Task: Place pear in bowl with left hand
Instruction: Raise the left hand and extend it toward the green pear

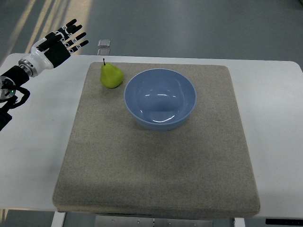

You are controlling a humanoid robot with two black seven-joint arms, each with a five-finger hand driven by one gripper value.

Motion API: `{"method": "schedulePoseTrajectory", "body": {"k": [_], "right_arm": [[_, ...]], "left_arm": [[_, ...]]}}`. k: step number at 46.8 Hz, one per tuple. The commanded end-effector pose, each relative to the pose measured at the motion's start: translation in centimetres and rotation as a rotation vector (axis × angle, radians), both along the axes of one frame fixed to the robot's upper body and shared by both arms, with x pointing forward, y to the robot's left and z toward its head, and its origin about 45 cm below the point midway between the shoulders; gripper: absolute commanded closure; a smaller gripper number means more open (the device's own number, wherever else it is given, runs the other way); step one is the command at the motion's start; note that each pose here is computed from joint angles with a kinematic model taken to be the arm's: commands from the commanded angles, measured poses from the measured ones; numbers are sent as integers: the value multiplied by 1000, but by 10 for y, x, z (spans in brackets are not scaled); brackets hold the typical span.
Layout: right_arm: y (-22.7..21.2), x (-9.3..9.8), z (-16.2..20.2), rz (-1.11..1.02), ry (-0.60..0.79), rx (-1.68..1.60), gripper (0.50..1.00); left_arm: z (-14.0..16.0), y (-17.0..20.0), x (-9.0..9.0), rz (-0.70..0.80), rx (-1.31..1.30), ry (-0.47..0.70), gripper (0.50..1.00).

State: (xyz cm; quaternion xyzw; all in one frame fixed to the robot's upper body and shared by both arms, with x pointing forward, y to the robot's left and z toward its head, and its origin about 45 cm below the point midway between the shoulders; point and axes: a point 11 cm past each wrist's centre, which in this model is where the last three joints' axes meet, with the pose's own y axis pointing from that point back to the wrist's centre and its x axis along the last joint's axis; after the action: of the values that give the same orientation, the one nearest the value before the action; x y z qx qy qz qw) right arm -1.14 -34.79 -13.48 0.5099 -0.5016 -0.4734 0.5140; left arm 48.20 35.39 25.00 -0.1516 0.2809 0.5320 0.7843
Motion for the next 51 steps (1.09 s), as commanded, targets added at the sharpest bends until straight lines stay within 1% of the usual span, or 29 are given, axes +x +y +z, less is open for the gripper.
{"method": "schedulePoseTrajectory", "body": {"k": [1, 11, 21, 32, 38, 44, 51], "right_arm": [[0, 0, 0, 0, 0, 1, 574], [0, 1, 0, 2, -1, 0, 574], [0, 0, 0, 0, 0, 0, 574], [0, 0, 0, 0, 0, 0, 574], [0, 0, 0, 0, 0, 0, 574], [0, 0, 0, 0, -1, 1, 574], [0, 0, 0, 1, 0, 0, 574]], "left_arm": [[-2, -5, 0, -8, -7, 3, 506], [0, -7, 2, -8, -9, -3, 504], [6, 3, 3, 26, -22, -23, 504], [6, -3, 3, -3, 14, -23, 504], [19, -10, 9, -54, 139, -44, 506], [24, -14, 11, -129, 353, -52, 504], [40, -28, 13, -235, 600, -131, 504]]}}
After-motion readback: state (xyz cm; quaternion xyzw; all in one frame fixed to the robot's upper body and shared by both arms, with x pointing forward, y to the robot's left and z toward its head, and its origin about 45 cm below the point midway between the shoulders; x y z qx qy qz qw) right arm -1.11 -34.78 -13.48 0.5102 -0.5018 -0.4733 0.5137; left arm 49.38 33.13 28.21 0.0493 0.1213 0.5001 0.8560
